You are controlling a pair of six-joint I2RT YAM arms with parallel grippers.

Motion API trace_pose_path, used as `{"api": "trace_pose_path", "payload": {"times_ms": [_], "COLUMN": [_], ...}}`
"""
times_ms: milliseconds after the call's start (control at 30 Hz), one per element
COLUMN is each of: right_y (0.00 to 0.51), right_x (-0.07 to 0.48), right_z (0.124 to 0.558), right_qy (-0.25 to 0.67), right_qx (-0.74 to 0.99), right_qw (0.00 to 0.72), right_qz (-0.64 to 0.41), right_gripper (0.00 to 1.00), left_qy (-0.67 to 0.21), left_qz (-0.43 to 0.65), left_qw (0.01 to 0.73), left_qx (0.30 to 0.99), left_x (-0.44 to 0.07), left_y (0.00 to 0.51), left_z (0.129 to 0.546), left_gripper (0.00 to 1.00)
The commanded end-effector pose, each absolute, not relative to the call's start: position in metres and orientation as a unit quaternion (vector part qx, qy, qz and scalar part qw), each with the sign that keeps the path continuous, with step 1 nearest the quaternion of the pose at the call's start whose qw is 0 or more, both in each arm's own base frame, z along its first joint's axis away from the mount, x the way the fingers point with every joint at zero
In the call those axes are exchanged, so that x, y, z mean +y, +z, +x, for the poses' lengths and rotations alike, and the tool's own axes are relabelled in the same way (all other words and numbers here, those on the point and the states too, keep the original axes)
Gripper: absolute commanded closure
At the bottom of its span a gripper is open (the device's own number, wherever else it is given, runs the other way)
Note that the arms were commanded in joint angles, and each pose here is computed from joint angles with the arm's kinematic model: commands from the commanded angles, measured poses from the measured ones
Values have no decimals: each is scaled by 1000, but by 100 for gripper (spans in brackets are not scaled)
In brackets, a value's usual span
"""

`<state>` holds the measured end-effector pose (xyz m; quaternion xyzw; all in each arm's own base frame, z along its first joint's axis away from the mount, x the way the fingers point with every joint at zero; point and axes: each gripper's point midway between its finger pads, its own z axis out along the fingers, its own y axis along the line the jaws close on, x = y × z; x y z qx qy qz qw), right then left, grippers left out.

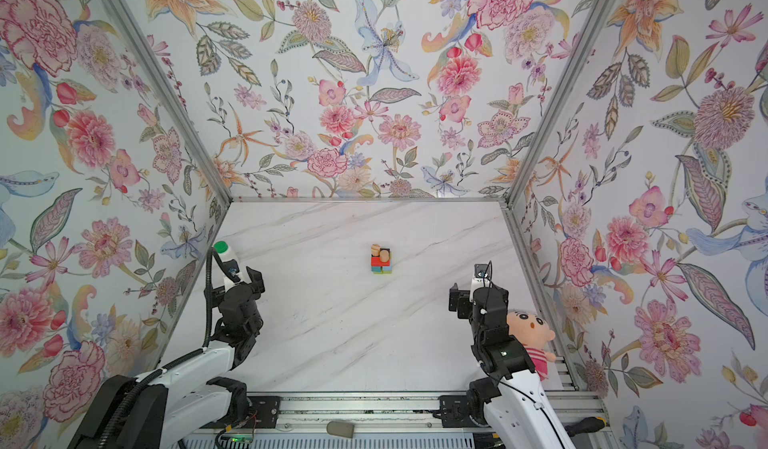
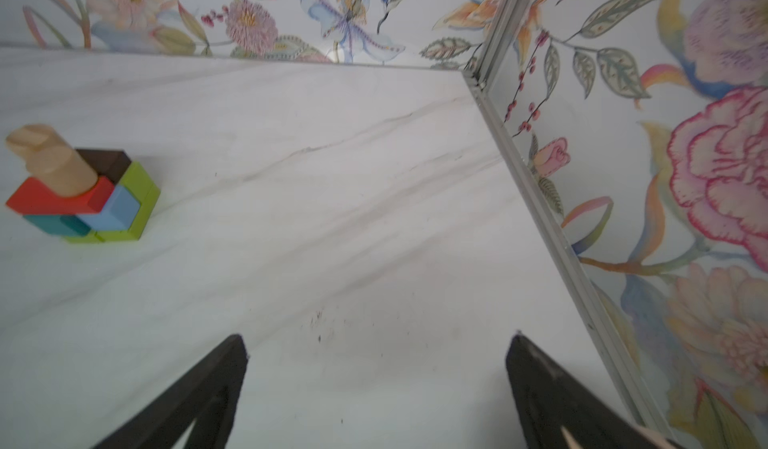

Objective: Build the wood block tower

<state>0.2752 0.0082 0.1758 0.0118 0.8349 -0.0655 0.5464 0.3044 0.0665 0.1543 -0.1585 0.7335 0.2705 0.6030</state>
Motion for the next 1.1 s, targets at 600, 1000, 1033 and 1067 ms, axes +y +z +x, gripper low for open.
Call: {"api": "trace_pose_path", "payload": {"times_ms": [600, 1000, 1033, 1067], "right_y": [133, 106, 105, 105], "right_x": [-46, -9, -9, -9], "right_z": [347, 386, 386, 386], "right_qy": [-74, -41, -40, -41], "right_qx": [765, 785, 789, 787], "right_qw": [632, 618, 613, 616], "right_qz": [103, 19, 19, 19], "right_gripper": [1, 1, 1, 1], "left_qy": [179, 169, 169, 168], "left_qz": [-48, -43, -43, -44], "left_qw": [673, 672, 673, 673], "left_qx": [716, 719, 719, 719], "left_x": [33, 32, 33, 33], "left_y": [138, 140, 140, 140], "left_z": [356, 367, 368, 368], "left_gripper": [1, 1, 1, 1]}}
